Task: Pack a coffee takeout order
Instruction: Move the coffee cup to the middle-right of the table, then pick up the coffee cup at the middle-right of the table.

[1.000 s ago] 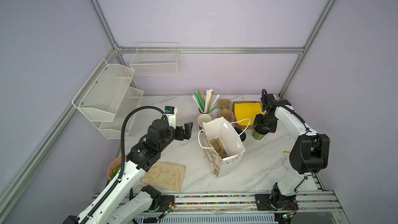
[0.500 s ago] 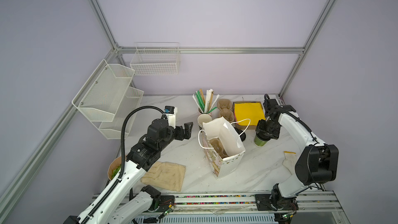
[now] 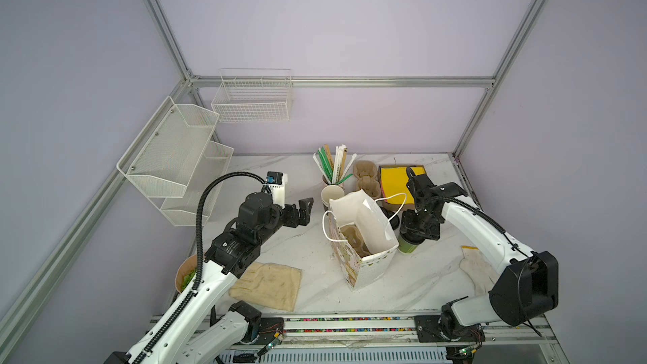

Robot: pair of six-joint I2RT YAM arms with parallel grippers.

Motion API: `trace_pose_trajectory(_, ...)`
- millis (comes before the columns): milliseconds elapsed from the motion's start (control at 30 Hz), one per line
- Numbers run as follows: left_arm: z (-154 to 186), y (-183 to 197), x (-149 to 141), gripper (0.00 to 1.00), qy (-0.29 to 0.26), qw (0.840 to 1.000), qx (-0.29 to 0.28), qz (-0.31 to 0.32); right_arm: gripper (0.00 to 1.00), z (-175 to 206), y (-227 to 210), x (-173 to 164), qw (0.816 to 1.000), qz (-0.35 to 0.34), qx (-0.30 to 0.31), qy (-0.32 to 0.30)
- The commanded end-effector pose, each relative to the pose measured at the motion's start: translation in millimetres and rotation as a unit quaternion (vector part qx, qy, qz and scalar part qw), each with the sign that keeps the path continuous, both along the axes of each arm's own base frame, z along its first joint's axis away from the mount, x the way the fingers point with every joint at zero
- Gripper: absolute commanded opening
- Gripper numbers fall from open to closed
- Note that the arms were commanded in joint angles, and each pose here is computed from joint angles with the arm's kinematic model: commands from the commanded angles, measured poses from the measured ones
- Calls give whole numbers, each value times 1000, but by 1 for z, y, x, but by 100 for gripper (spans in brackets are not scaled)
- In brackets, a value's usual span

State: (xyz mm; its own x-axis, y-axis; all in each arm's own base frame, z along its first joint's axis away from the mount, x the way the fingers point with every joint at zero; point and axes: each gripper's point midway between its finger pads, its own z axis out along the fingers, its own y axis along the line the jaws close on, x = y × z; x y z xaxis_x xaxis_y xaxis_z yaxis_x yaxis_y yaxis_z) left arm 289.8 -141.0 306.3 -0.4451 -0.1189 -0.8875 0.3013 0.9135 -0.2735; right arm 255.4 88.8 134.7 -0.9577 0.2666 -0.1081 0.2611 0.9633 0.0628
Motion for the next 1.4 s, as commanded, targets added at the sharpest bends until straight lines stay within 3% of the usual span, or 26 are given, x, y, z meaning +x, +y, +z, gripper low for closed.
trace_pose_trajectory(0,1,0,1,100,-12,1000,-9,-1,74,-7,-4,-12,1000,-12,-5,17)
trace_pose_trajectory(133,0,0,2,100,-10,1000,-9,-1,75,-14,-8,-18,1000,-8,-16,26)
trace_pose_trajectory(333,1,0,3,100,-11,1000,-9,1,86,-5,-10,-19,1000,-1,-20,17)
trace_pose_trajectory(467,0,0,3,100,-10,1000,-8,2,87,3,-9,-18,1000,6,-19,17)
trace_pose_trajectory(1367,-4,5,6,100,-4,1000,-3,13,77,-1,-9,-7,998,35,-40,35)
